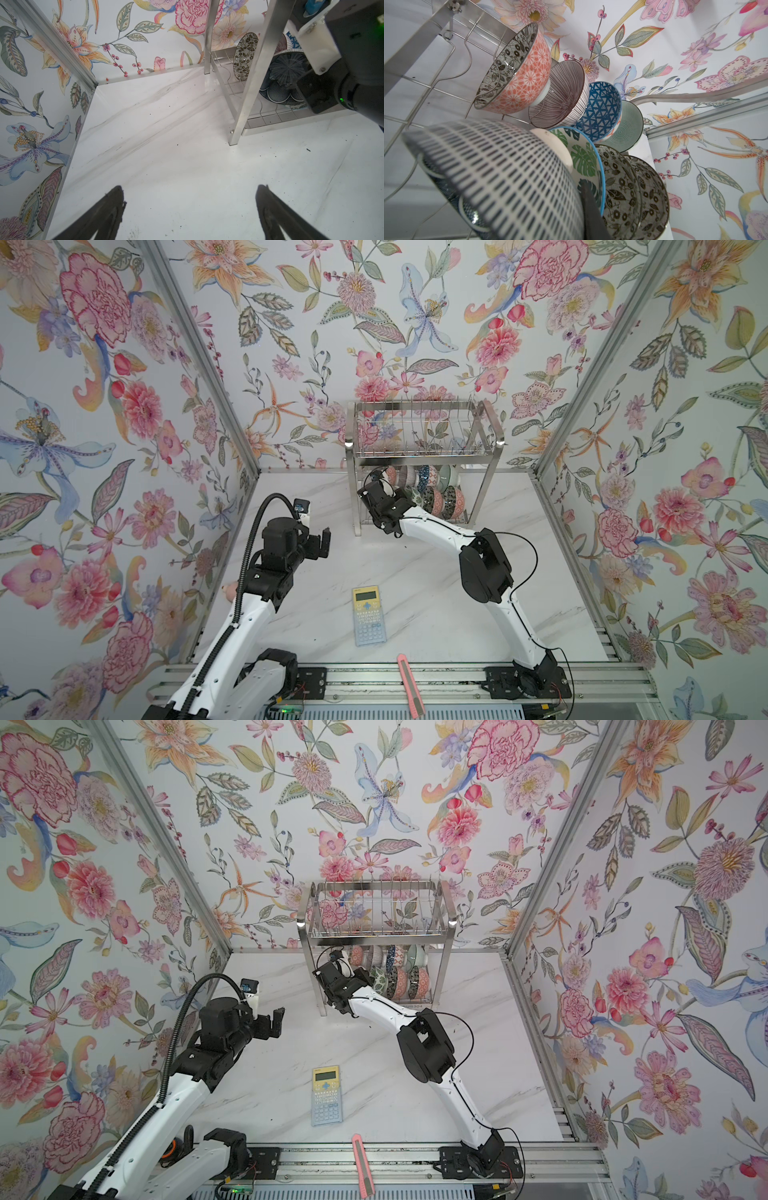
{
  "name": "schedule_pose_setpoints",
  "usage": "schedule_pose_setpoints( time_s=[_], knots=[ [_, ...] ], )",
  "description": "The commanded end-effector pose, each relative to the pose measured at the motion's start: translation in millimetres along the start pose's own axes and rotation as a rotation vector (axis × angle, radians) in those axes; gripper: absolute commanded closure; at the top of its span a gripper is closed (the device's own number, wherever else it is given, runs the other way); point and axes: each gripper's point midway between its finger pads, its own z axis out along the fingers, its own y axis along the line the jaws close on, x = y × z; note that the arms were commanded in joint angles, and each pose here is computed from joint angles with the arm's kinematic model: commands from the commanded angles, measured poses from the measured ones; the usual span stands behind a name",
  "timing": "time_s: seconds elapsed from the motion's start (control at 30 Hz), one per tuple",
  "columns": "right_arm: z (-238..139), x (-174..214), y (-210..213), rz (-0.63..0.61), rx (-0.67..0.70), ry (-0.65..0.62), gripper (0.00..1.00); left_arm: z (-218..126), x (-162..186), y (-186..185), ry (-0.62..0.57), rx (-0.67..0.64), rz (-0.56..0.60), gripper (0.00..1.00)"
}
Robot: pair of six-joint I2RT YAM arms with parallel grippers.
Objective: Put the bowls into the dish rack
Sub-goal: 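Carry the blue-grey bowl with the right gripper into a front rack slot, then push the blue-grey bowl down into the rack slot with the right gripper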
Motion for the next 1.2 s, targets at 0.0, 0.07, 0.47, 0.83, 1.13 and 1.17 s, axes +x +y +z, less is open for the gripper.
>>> schedule_pose_setpoints(
  time_s=[0.0, 0.07, 0.47, 0.83, 1.13, 1.17],
  knots=[
    [6, -11, -12, 0.018, 0.064, -0.018, 1.00, -2, 2, 3, -0.010, -0.001, 0.010, 0.01],
    [10, -10, -10, 0.014, 0.068, -0.014, 1.00, -2, 2, 3, -0.007, -0.003, 0.010, 0.01],
    [27, -2, 1, -0.022, 0.104, 0.003, 1.00, -2, 3, 3, -0.006, -0.003, 0.008, 0.01],
    [33, 4, 15, -0.051, 0.104, 0.010, 1.00, -3, 2, 4, -0.008, -0.005, 0.007, 0.01],
    [26, 2, 22, -0.052, 0.079, -0.001, 0.96, -2, 3, 4, -0.005, -0.004, 0.006, 0.01],
    [26, 1, 21, -0.051, 0.079, -0.002, 0.96, -2, 3, 3, -0.005, -0.003, 0.006, 0.01]
  ],
)
